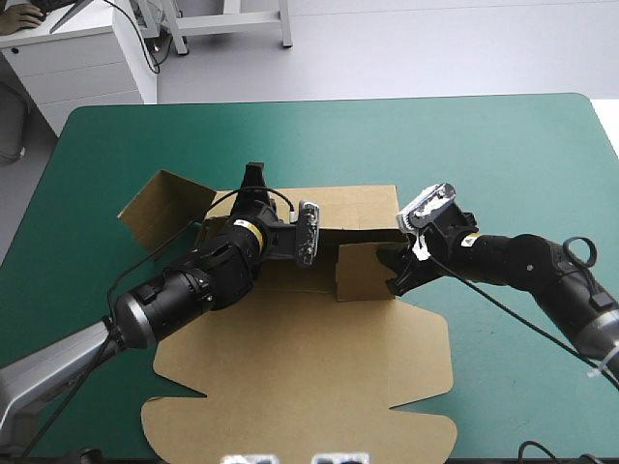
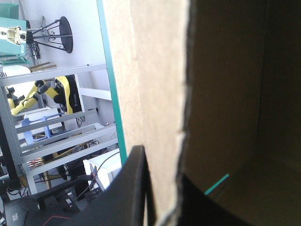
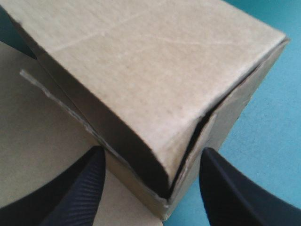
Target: Fold the box
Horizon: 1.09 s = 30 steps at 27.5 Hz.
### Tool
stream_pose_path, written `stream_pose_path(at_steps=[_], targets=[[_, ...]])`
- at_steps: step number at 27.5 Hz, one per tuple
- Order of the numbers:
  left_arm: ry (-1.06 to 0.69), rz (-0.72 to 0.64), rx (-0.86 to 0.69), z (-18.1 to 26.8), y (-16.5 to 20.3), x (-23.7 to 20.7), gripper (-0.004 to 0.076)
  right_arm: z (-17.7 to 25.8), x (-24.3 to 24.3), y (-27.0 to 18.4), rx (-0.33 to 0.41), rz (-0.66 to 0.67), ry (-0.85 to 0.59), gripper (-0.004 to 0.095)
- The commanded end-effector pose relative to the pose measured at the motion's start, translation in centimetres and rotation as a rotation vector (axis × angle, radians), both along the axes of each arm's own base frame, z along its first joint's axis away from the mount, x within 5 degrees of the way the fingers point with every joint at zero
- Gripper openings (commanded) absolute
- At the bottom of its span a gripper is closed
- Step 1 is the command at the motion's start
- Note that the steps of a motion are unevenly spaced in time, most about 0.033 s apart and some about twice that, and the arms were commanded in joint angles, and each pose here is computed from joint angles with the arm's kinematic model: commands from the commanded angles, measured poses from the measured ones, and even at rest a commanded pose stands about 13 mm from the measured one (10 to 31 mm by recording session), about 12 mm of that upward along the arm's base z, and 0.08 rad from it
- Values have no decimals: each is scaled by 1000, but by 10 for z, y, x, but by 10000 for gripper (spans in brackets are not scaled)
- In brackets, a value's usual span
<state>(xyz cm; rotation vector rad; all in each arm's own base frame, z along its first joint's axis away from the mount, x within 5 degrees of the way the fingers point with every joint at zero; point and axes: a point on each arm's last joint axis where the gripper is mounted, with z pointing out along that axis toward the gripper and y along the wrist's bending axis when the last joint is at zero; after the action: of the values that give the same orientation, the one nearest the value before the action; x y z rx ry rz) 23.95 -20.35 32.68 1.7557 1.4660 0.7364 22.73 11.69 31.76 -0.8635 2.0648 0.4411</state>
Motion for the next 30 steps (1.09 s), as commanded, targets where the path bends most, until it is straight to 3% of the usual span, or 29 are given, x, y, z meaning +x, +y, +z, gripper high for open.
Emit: stream_pose_path(at_steps=[1,4,10,24,30], targets=[[41,53,-52,4,2,-4,2,35,-12,-7,76,-35,-123,592],[34,82,-83,6,3,-3,2,51,-28,-15,87,-45,-192,580],[-9,123,-117,14,4,0,2,68,-34,-39,121,-203,-267,499],[-18,141,-105,18,7,0,2,110,-31,-53,211,-313,-390,1],[-47,141,-111,26,12,-3,2,108,-18,-51,242,-344,-359,-18]])
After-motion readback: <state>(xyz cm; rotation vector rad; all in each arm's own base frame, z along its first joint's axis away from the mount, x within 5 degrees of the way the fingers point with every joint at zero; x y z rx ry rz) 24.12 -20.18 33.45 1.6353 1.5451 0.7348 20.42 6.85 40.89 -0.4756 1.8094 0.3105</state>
